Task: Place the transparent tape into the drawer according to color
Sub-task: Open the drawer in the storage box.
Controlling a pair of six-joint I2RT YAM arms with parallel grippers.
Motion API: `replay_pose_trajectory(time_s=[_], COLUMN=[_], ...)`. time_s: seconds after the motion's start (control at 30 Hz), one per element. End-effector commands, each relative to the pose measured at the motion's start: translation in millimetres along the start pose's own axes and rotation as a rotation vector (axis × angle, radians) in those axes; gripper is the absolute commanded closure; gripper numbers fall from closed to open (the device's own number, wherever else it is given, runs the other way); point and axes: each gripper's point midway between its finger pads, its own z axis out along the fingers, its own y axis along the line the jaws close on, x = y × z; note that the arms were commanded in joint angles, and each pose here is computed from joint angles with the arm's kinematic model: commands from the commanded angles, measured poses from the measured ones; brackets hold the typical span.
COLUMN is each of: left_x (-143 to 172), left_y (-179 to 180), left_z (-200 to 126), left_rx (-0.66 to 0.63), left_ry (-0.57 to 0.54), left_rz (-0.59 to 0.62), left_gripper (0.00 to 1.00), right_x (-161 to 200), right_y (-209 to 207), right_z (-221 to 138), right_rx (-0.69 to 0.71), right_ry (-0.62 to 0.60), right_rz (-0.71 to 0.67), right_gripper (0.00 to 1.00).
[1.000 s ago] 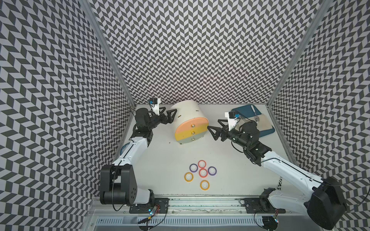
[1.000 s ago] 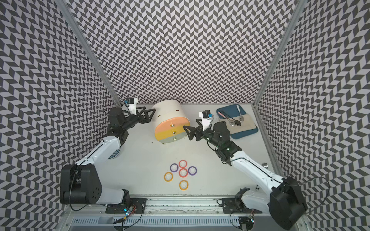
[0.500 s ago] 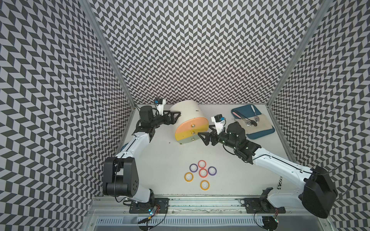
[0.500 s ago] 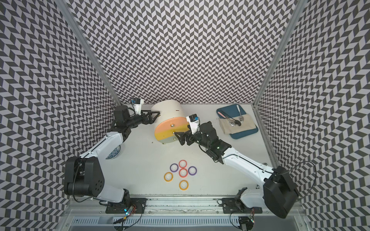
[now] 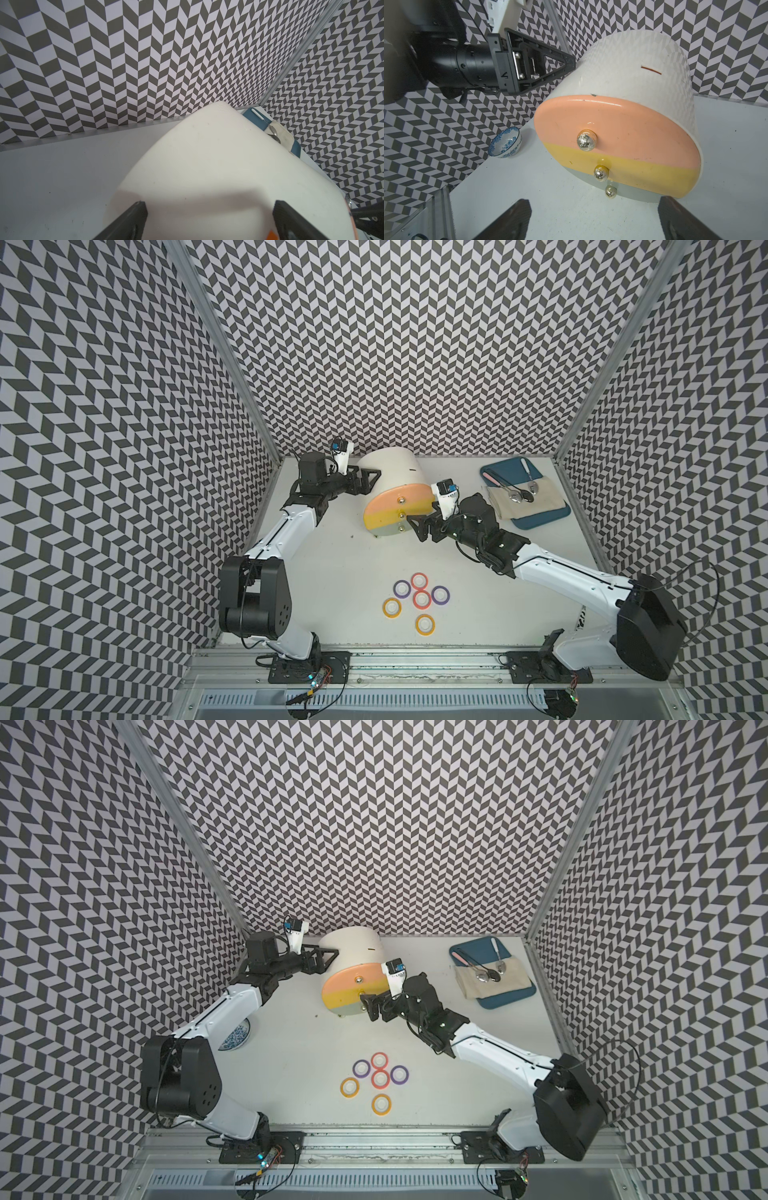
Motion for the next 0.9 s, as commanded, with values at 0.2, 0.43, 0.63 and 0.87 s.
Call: replay_pose_trajectory(time_s=[0.2,0.43,0.63,0.87], left_x=[11.8,20.9,31.0,34.8], left_y=[-22.4,-30.2,-31.1,-31.7], left_z=[-12.5,-27.4,-26.6,-25.4], left_rx=[0.039,0.043,0.060,0.070], left_ry=[0.025,0.013,0.036,0.050], left_rz=[-0.026,-0.038,-0.045,-0.048], left_gripper=[0.00,0.01,0.02,0.04], right_x=[-29.8,-24.5,-22.1,-21.4], right_y=[9.0,9.0,3.4,3.1], right_z=[21.2,33.3,38.3,41.6], right_rx=[0.127,0.243,0.295,0.305], right_ry=[-0.119,-0.144,-0.158,-0.175], right_rz=[0.032,0.007,0.012,0.020], right_gripper=[0.07,0.18,0.28,0.32])
